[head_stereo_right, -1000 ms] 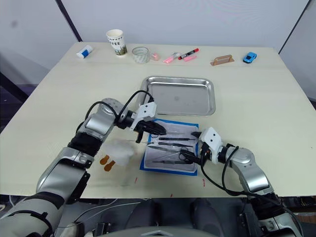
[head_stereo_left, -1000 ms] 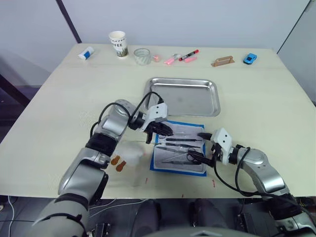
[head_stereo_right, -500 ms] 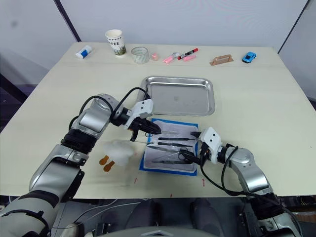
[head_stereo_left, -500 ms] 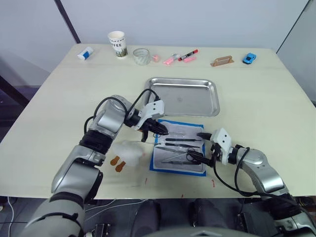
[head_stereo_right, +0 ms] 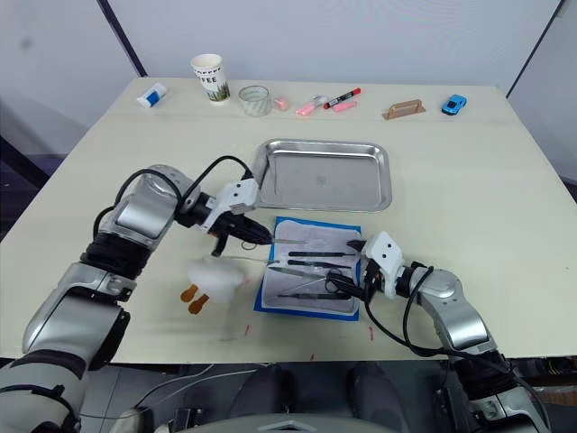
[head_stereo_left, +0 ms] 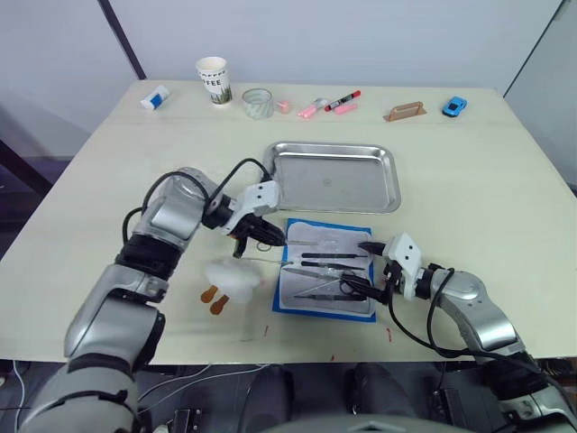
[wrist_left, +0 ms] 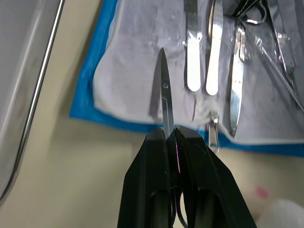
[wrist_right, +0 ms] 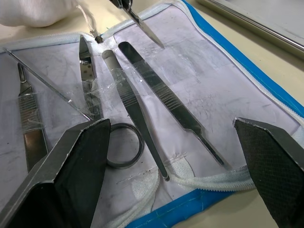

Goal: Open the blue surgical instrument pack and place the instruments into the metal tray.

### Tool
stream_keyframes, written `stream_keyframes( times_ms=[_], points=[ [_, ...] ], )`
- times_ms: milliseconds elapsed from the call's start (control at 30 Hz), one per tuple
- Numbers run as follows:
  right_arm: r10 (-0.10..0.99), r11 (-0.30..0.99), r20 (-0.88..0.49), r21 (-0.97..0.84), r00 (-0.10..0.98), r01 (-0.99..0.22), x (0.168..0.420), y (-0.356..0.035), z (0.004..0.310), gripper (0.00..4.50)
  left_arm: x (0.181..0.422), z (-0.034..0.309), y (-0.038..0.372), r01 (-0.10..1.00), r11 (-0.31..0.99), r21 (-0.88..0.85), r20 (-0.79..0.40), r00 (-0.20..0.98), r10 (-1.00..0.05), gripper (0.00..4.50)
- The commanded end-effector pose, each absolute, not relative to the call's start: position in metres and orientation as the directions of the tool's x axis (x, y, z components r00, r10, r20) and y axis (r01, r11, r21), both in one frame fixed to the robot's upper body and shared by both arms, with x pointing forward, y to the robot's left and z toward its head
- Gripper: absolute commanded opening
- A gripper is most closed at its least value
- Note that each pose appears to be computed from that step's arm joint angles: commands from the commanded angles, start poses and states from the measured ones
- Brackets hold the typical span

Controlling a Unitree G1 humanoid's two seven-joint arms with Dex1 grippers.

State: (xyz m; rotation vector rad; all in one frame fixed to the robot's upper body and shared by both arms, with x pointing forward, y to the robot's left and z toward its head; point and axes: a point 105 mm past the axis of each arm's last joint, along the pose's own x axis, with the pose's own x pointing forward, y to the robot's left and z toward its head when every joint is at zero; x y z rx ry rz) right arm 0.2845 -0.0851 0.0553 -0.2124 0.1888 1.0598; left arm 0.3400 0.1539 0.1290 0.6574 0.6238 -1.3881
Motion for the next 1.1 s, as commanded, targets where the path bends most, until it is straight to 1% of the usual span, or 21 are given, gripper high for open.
stream_keyframes(
  times_ms=[33, 133, 267, 367, 500, 600, 633, 700, 800, 867, 1033, 1100],
  points=[
    [0.785, 0.502, -0.417, -0.004, 0.458, -0.865, 0.274, -0.095, 0.009, 4.5, 0.333, 0.145, 0.161, 0.997, 0.03, 0.073, -0.725, 0.074, -0.685, 0.05],
    [0.785, 0.502, -0.417, -0.004, 0.457, -0.865, 0.274, -0.096, 0.009, 4.5, 0.329, 0.148, 0.167, 0.997, 0.04, 0.065, -0.724, 0.075, -0.686, 0.05],
    [0.786, 0.501, -0.418, -0.003, 0.456, -0.866, 0.273, -0.096, 0.008, 4.5, 0.326, 0.158, 0.173, 0.996, 0.066, 0.056, -0.695, 0.087, -0.714, 0.05],
    [0.785, 0.501, -0.419, -0.003, 0.456, -0.865, 0.272, -0.097, 0.008, 4.5, 0.328, 0.182, 0.172, 0.99, 0.123, 0.065, -0.6, 0.137, -0.788, 0.05],
    [0.787, 0.498, -0.42, -0.001, 0.453, -0.867, 0.272, -0.097, 0.008, 4.5, 0.333, 0.203, 0.158, 0.973, 0.221, 0.066, -0.468, 0.226, -0.854, 0.05],
    [0.787, 0.497, -0.421, -0.001, 0.451, -0.868, 0.271, -0.097, 0.008, 4.5, 0.335, 0.209, 0.148, 0.959, 0.279, 0.05, -0.413, 0.275, -0.868, 0.05],
    [0.787, 0.497, -0.422, -0.001, 0.451, -0.868, 0.272, -0.097, 0.008, 4.5, 0.337, 0.213, 0.143, 0.954, 0.294, 0.05, -0.378, 0.291, -0.879, 0.05],
    [0.787, 0.495, -0.422, -0.002, 0.449, -0.869, 0.272, -0.097, 0.008, 4.5, 0.345, 0.221, 0.131, 0.93, 0.365, 0.044, -0.297, 0.361, -0.884, 0.05],
    [0.787, 0.493, -0.424, -0.003, 0.447, -0.87, 0.273, -0.098, 0.008, 4.5, 0.361, 0.227, 0.118, 0.872, 0.488, 0.041, -0.211, 0.485, -0.849, 0.05],
    [0.787, 0.492, -0.426, -0.004, 0.446, -0.871, 0.273, -0.099, 0.008, 4.5, 0.37, 0.228, 0.111, 0.821, 0.569, 0.055, -0.17, 0.569, -0.805, 0.05],
    [0.785, 0.491, -0.432, -0.002, 0.444, -0.871, 0.272, -0.101, 0.008, 4.5, 0.386, 0.218, 0.1, 0.706, 0.707, 0.041, -0.139, 0.704, -0.696, 0.05],
    [0.784, 0.492, -0.433, -0.003, 0.445, -0.87, 0.272, -0.101, 0.008, 4.5, 0.391, 0.216, 0.099, 0.671, 0.74, 0.042, -0.132, 0.738, -0.662, 0.05]
  ],
)
